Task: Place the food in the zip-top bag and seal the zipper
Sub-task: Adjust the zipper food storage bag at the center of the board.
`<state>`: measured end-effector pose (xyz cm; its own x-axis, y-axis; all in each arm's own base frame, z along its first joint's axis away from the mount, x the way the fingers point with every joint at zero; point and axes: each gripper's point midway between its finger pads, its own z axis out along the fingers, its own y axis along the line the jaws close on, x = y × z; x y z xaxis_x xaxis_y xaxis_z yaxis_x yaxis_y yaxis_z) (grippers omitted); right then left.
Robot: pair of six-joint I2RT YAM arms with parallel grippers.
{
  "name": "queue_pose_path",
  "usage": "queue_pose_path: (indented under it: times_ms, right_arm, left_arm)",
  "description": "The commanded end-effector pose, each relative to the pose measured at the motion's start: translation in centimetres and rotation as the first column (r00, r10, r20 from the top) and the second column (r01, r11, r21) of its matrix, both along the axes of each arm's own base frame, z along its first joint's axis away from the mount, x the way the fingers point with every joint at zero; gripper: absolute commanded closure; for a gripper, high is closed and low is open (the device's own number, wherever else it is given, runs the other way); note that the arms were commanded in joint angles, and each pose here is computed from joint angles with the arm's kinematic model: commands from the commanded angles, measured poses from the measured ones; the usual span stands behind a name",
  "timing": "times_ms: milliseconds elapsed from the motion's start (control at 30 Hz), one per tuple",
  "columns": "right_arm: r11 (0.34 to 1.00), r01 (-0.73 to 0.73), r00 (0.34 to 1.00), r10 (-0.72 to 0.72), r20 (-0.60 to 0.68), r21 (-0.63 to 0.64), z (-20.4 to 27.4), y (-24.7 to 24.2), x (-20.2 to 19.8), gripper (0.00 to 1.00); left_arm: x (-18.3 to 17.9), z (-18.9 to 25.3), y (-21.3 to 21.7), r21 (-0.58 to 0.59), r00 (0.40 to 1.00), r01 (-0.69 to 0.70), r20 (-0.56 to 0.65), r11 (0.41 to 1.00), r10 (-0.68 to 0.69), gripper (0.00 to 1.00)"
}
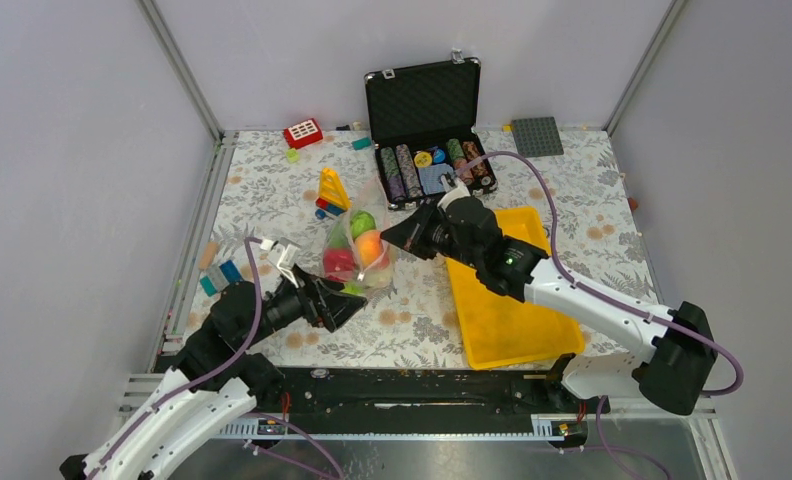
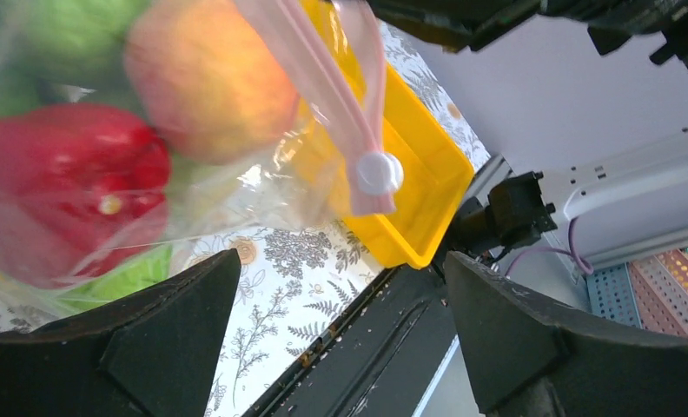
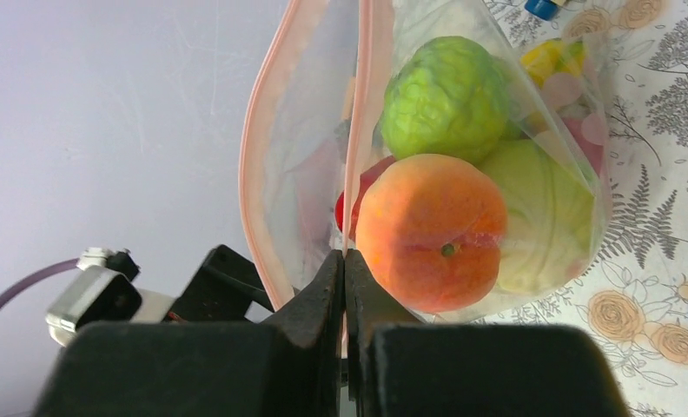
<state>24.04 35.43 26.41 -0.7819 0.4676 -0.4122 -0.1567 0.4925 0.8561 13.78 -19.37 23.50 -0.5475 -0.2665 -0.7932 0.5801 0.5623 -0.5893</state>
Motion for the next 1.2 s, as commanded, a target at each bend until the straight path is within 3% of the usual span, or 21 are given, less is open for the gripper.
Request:
queue_pose_path:
  times_ms: [0, 133, 267, 400, 500, 700, 867, 967, 1133, 1167]
  right_arm:
    - [0.996, -0.002, 0.999, -0.001, 0.038, 0.088, 4.0, 0.9, 0.4, 1.0]
    - [0.997, 0.0, 1.0, -0.002, 0.026, 0.077, 3.8, 1.0, 0.5, 1.0]
    - [0.996, -0.037, 0.999, 0.036, 0.012, 0.082, 3.7, 1.5, 0.1, 1.0]
    - [0.995, -0.039, 0.999, 0.039, 0.001, 0.091, 3.6, 1.5, 0.3, 1.0]
    - [0.994, -0.047, 0.999, 0.048, -0.002, 0.102, 3.6, 1.5, 0.3, 1.0]
    - [0.991, -0.071, 0.997, 0.073, -0.016, 0.116, 3.4, 1.8, 0.2, 1.0]
    - [0.99, -0.073, 0.997, 0.075, -0.018, 0.119, 3.4, 1.6, 0.0, 1.0]
    - [0.991, -0.067, 0.997, 0.07, -0.021, 0.116, 3.0, 1.3, 0.0, 1.0]
    - [0.993, -0.106, 0.994, 0.104, 0.03, 0.05, 2.6, 0.4, -0.3, 1.0]
    - [0.99, -0.139, 0.988, 0.139, 0.072, 0.0, 2.6, 0.2, -0.5, 0.94]
  left_arm:
    - [0.3, 2.7, -0.5, -0.078, 0.991, -0.013, 0.129, 0.997, 0.023, 0.12]
    - [1.1, 2.8, -1.0, -0.043, 0.98, -0.045, 0.193, 0.998, 0.052, 0.15]
    - [2.5, 2.7, -1.3, 0.066, 0.968, -0.118, 0.232, 0.991, 0.1, 0.24]
    - [3.7, 2.2, -1.0, 0.199, 0.943, -0.237, 0.283, 0.951, 0.176, 0.29]
    - [3.6, 1.4, -2.0, 0.301, 0.932, -0.26, 0.326, 0.918, 0.157, 0.33]
    - [4.0, 0.8, -3.4, 0.404, 0.906, -0.341, 0.384, 0.849, 0.181, 0.56]
    - [4.4, 1.1, -3.9, 0.403, 0.894, -0.365, 0.402, 0.839, 0.196, 0.74]
    - [4.4, 1.5, -3.9, 0.374, 0.888, -0.367, 0.414, 0.852, 0.201, 0.99]
    - [3.6, 2.5, -3.6, 0.327, 0.888, -0.316, 0.433, 0.89, 0.156, 1.0]
    - [3.1, 2.7, -3.9, 0.321, 0.89, -0.28, 0.44, 0.905, 0.119, 1.0]
